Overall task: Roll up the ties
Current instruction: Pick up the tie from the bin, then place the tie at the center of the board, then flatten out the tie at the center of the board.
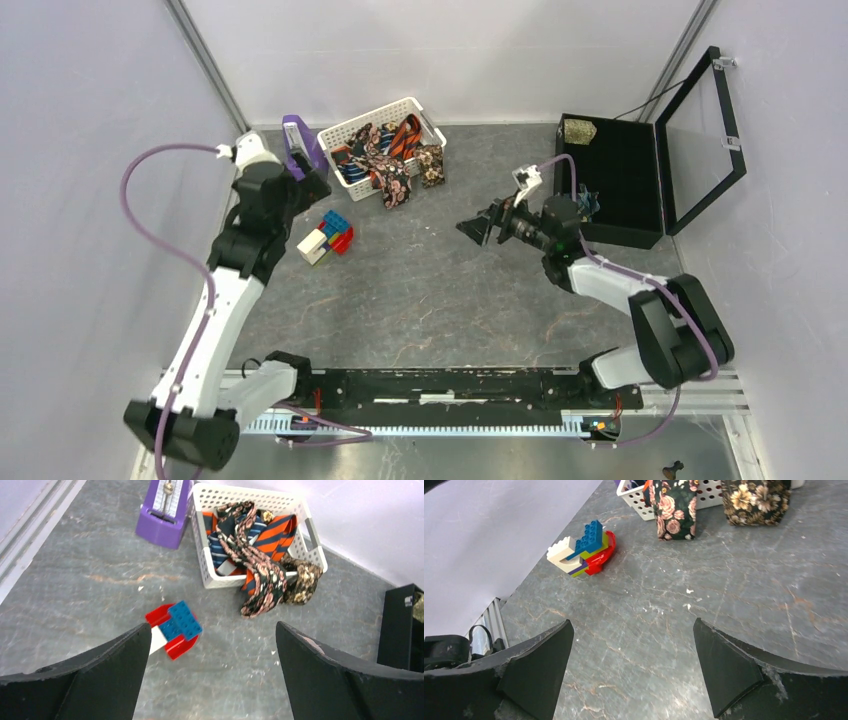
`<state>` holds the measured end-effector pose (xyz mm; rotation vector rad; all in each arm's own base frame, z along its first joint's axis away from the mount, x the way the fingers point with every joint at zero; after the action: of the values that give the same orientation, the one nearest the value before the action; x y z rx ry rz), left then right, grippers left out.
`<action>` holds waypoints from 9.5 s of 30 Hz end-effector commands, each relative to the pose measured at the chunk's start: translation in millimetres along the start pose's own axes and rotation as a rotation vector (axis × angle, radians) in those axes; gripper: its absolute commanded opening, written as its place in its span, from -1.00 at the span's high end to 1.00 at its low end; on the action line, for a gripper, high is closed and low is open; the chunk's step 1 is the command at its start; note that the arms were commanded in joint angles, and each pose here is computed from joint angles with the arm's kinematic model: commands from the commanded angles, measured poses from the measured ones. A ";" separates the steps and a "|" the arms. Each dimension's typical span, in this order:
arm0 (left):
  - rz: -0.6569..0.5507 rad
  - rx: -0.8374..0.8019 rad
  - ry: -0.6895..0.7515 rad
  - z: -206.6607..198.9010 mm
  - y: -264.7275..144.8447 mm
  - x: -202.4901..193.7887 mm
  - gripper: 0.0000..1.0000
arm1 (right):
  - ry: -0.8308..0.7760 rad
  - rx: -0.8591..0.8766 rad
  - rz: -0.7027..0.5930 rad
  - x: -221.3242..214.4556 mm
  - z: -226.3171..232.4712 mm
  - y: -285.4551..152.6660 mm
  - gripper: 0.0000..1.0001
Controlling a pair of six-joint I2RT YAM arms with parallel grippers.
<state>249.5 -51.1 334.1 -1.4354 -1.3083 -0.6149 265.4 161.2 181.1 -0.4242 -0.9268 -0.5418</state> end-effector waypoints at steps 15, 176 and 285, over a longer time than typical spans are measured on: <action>-0.028 -0.192 -0.002 89.6 -124.0 -93.8 -1.00 | -0.190 0.078 0.013 10.0 16.1 128.8 -0.96; 0.629 -0.228 -0.011 12.8 -84.6 -171.3 -0.16 | -0.336 -0.406 0.245 -19.0 73.6 -28.7 -0.39; 1.061 -0.478 0.204 -103.2 -119.8 -333.9 0.12 | -0.003 -0.426 0.698 -87.5 -63.5 8.4 0.46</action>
<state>61.3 -310.6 116.9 -2.1889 -0.0281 -0.2853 290.5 181.7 90.2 -0.9671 -0.6819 -0.1057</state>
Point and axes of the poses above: each gripper's point midway between its finger pads, its own y axis out along the fingers, its own z axis along the line the jaws close on, x = y × z, the point moved 10 cm from there along -y, back along the fingers, and after that the axes turned 2 degrees about y, right-handed, at the moved point
